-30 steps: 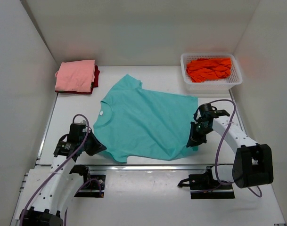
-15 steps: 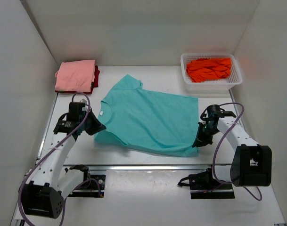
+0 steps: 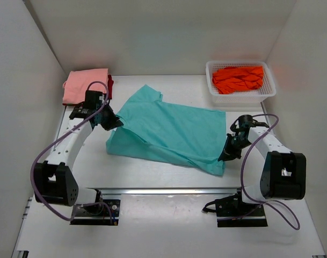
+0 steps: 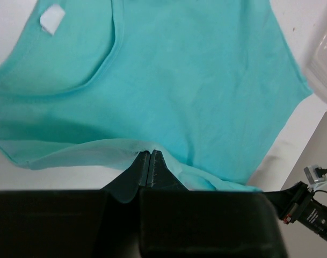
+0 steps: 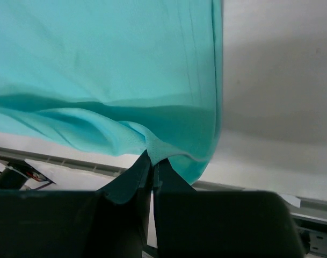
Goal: Fold and stack the t-shirts
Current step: Fold the flattened tshirt in 1/3 of the way
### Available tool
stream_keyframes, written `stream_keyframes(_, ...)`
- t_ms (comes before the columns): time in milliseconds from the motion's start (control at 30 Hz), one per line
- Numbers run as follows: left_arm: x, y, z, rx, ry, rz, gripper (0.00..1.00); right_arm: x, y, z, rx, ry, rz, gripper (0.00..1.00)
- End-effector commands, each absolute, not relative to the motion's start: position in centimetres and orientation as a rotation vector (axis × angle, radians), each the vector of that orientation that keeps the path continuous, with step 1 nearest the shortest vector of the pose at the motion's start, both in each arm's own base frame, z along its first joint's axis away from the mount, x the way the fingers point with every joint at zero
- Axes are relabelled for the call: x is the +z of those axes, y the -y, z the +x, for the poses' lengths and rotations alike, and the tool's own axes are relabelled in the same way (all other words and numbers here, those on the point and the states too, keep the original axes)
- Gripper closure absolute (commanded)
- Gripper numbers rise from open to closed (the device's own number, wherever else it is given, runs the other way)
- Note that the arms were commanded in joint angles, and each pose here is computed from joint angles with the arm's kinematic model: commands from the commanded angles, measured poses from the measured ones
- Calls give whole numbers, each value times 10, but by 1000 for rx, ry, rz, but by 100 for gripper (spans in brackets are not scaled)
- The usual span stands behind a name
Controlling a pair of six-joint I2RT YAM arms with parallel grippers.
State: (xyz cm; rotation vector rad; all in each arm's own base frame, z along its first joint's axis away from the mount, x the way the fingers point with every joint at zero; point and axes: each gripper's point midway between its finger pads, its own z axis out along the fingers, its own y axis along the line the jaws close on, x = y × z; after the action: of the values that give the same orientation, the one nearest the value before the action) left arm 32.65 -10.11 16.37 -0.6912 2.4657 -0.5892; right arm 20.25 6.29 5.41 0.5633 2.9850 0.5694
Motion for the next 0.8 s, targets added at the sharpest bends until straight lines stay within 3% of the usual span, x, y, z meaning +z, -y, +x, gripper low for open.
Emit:
stream_keyframes(0,178,97,356,-583,-2407,-686,100,60,-62,227,605,-2920,539,100)
stream_keyframes(200,162,105,379,-612,-2448,-684,100,57,-54,244,601,-2905,580,96)
stream_keyframes(333,152,114,385,-645,-2489,-676,100,63,-52,261,619,-2841,551,65)
stream_keyframes(400,147,118,390,-653,-2499,-669,100,70,-54,267,646,-2795,535,56)
stream_keyframes(767,135,126,388,-683,-2539,-661,100,59,-79,246,708,-2823,456,61)
